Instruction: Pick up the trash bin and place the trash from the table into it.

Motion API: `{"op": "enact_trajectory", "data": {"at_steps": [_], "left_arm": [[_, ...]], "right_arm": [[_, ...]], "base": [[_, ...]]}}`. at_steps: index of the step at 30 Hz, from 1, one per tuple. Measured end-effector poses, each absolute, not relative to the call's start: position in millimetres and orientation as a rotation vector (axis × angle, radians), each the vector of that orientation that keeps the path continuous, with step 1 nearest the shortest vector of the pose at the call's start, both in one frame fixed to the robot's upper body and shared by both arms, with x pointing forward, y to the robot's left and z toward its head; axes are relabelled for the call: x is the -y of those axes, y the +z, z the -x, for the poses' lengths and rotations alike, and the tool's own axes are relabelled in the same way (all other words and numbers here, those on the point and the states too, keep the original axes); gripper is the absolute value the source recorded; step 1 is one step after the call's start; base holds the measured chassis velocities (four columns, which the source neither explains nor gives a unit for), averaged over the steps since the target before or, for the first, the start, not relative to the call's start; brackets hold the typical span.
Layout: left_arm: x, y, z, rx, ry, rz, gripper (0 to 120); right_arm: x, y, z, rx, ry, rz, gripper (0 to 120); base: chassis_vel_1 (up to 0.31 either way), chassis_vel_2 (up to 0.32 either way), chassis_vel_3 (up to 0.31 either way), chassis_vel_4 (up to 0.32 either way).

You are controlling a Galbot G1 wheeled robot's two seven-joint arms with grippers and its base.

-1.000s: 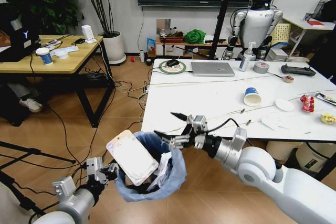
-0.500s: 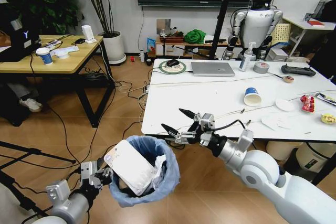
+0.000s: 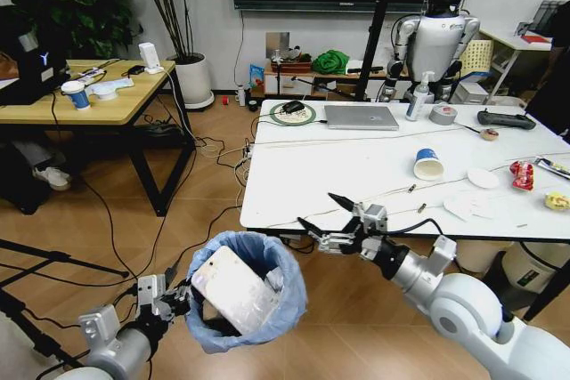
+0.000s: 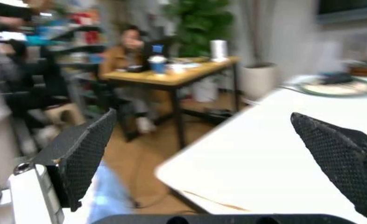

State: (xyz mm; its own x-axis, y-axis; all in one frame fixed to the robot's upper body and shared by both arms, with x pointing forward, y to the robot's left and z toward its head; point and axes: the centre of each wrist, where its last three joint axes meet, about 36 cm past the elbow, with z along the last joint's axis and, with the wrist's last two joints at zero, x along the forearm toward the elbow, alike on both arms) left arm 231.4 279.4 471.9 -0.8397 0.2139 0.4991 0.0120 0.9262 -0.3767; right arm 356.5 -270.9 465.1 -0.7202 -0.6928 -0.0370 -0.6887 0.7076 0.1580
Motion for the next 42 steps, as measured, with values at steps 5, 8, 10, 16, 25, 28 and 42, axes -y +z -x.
{"op": "enact_trajectory", "data": {"at_steps": [5, 8, 10, 16, 25, 28, 42], "left_arm": [[-274, 470, -229, 2.528, 0.516, 0.158, 0], [-272, 470, -229, 2.530, 0.524, 0.145, 0], [-270, 469, -229, 2.529, 0.532, 0.142, 0], [-268, 465, -229, 2.526, 0.541, 0.125, 0], [-269, 463, -232, 2.523, 0.552, 0.113, 0], [-269, 463, -233, 2.521, 0.563, 0.112, 0], [-268, 461, -237, 2.513, 0.600, 0.106, 0]], "right_arm": [[310, 454, -369, 2.945, -0.170, -0.720, 100], [326, 452, -380, 2.943, -0.116, -0.495, 100], [343, 447, -389, 2.934, -0.086, -0.316, 100], [368, 445, -410, 2.873, -0.075, -0.004, 100], [366, 425, -442, 2.820, -0.174, 0.109, 100], [365, 406, -449, 2.791, -0.152, 0.140, 100], [375, 383, -449, 2.774, -0.129, 0.158, 98]], "base": [[0.000, 0.000, 0.000, 0.000], [0.000, 0.000, 0.000, 0.000], [0.000, 0.000, 0.000, 0.000], [0.000, 0.000, 0.000, 0.000], [0.000, 0.000, 0.000, 0.000], [0.000, 0.000, 0.000, 0.000], [0.000, 0.000, 0.000, 0.000]]}}
